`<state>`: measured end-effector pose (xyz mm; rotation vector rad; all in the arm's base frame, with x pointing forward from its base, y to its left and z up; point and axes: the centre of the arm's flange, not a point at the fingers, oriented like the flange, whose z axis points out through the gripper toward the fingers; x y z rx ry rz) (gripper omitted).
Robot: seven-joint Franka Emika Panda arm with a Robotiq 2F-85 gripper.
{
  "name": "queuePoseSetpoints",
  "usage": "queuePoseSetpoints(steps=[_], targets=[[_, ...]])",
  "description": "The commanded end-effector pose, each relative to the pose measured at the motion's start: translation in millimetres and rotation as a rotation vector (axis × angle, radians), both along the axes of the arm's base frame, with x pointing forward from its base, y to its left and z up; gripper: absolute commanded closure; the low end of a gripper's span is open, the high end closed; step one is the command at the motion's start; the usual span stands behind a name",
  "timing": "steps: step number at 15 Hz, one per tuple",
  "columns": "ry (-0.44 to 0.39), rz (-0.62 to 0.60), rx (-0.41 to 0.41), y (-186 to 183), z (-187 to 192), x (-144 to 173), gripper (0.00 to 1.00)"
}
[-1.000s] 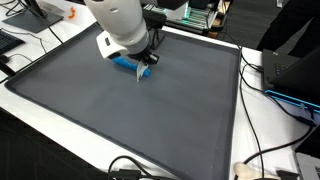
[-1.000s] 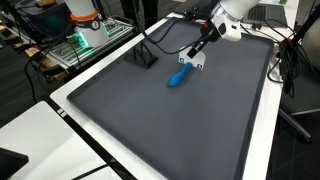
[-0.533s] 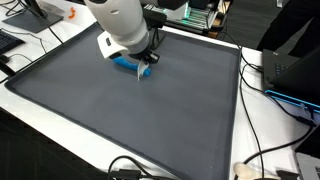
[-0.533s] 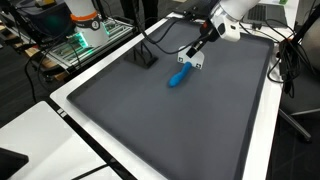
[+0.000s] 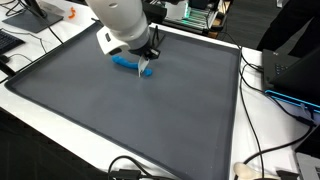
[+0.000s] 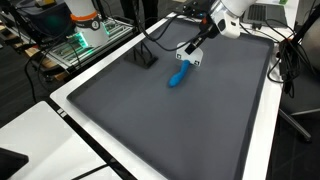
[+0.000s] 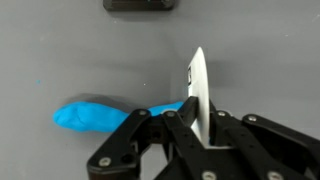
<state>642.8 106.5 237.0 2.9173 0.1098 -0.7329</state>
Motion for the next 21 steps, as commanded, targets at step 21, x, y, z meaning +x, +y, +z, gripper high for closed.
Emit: queuePoseSetpoints(steps=[21], targets=[[-0.04, -0.016, -0.029, -34.5, 32.0, 4.4, 0.98]])
